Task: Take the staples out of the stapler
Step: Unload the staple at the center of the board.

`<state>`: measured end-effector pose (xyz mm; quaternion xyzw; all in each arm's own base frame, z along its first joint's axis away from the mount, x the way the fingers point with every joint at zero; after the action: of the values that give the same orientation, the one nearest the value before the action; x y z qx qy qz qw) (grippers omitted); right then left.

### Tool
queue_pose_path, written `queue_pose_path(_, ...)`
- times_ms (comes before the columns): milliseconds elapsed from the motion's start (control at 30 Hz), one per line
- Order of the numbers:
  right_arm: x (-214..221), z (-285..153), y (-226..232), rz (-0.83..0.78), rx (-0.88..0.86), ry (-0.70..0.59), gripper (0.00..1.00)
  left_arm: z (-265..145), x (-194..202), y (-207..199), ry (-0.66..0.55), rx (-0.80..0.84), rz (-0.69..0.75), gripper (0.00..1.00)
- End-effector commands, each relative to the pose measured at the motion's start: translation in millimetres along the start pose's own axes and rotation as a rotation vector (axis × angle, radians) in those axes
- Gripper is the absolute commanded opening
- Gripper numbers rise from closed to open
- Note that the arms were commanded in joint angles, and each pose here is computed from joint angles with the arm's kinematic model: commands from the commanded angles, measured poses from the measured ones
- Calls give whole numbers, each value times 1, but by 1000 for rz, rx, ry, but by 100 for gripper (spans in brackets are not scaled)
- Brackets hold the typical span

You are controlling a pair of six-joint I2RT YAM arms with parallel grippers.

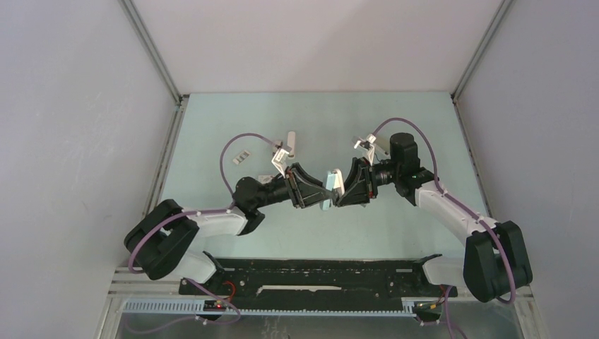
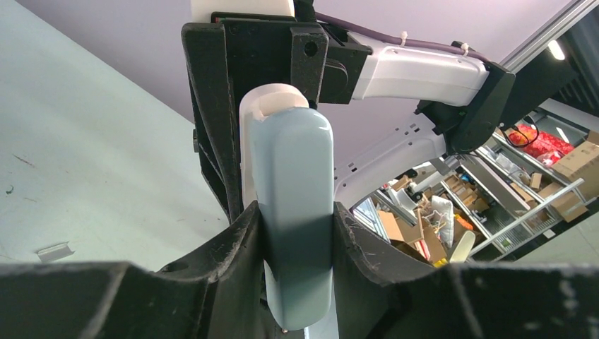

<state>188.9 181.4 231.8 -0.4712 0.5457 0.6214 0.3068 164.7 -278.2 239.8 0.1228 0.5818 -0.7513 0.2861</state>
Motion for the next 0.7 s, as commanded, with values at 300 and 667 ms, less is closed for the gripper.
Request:
queue_pose_path(300, -6, -3, 4, -24, -12, -7, 0, -10, -6, 3, -14, -88, 149, 71)
queue_pose_path(667, -2, -8, -7, -25, 107, 9, 0, -32, 5, 20, 2, -241, 175, 77)
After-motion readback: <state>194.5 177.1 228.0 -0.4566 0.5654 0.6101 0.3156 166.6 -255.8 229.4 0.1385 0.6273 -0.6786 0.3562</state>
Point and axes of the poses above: each gripper's point midway between its finger pads, its own z axis out along the fingers, its own y axis along the line the jaws close on, x = y × z, the point moved 7 cm from there along -z, back along the fingers, and after that the axes turned 13 degrees about -z, right-handed, at the moved point
